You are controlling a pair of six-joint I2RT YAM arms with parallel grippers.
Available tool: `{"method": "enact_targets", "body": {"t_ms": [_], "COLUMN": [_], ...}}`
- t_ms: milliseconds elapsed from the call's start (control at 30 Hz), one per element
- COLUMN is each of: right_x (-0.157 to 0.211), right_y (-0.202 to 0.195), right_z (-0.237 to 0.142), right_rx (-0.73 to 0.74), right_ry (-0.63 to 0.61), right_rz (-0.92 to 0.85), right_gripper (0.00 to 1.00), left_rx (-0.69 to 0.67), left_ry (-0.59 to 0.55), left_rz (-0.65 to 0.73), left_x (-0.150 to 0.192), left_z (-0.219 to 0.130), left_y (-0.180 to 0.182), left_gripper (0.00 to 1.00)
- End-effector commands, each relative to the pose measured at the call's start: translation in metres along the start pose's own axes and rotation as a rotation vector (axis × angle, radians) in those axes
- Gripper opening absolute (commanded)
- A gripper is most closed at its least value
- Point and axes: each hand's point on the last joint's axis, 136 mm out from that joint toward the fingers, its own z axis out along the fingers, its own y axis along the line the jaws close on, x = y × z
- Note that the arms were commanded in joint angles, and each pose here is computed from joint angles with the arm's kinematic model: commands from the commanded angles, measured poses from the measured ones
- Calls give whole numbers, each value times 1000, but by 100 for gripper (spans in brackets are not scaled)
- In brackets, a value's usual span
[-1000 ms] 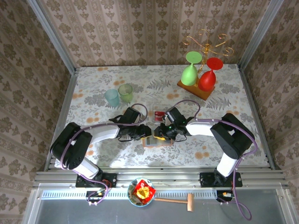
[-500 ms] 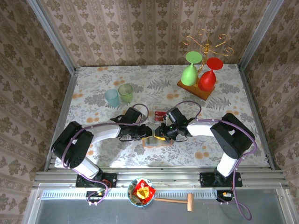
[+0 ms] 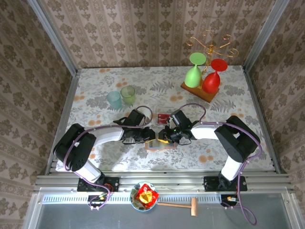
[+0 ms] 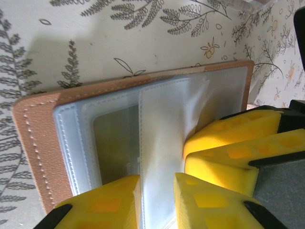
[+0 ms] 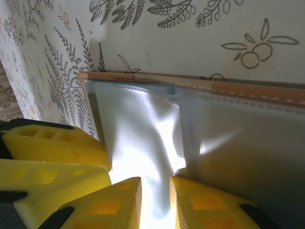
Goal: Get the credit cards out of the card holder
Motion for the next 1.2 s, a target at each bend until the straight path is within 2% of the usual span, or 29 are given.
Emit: {"method": "enact_targets", "body": {"t_ms": [0,300,600,1000,1167], "right_x": [4,3,-3,-11,-14], "right_y": [-3,2,18,24,24], "right_z": [-3,-6,-29,-72,-91], "right_rx": [-3,-16,-18,19,23], "right_ry": [8,1,-48,-133,-172], "right_rz": [14,9,-24,-58,-66], "right_gripper": [23,27,29,29,29], "left_rx": [15,22,18,36,45], "left_ry": [15,12,8,4,14], "left_rz": [-2,2,20,56,82], "left_x": [-1,-2,-4,-8,-9], "left_z": [2,1,-4,-11,-7], "left_y": [-9,-12,-17,-37,-48], "left_gripper": [24,22,23,30,37]}}
